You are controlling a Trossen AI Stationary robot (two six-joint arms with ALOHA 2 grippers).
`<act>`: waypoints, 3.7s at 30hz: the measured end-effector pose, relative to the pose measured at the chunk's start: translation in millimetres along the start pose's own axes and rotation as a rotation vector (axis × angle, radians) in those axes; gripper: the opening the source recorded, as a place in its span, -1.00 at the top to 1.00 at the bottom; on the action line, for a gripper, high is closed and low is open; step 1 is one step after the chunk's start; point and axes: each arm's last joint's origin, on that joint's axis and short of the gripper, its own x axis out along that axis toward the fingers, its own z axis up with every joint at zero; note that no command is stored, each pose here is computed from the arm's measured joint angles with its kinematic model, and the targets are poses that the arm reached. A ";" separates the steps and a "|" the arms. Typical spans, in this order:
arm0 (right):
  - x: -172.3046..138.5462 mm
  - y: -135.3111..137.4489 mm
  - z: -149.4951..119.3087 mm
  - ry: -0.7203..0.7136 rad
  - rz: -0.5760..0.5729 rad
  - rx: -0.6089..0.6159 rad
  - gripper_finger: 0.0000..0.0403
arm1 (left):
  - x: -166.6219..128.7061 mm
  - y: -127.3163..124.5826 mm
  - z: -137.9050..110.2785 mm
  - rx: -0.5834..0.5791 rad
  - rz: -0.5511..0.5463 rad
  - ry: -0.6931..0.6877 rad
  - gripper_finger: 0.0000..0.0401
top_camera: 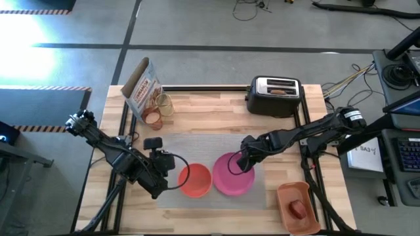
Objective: Arrange a breakfast setting
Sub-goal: Put the pink plate to the right of the orange bowl on the gray mat, then put the orange cup to the top of the orange bowl on the gray mat
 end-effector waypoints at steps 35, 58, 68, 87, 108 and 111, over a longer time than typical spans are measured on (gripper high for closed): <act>-93.0 51.5 40.5 -0.375 -0.157 -0.537 0.32 | 72.5 137.1 -75.6 -0.363 0.097 0.146 0.46; -98.5 58.1 44.1 -0.422 -0.110 -0.525 0.36 | 110.0 210.3 -73.1 -0.521 0.014 0.193 0.46; -98.6 58.3 44.2 -0.424 -0.108 -0.525 0.32 | 119.7 210.2 -71.0 -0.535 0.014 0.238 0.46; -98.4 58.3 44.2 -0.424 -0.108 -0.525 0.33 | 135.8 212.5 -69.5 -0.521 0.119 0.324 0.46; -98.6 59.4 44.9 -0.435 -0.098 -0.522 0.34 | 130.0 211.9 -74.9 -0.566 0.153 0.334 0.27; -98.6 59.5 44.9 -0.435 -0.097 -0.522 0.36 | 135.5 210.0 -78.7 -0.571 0.154 0.358 0.25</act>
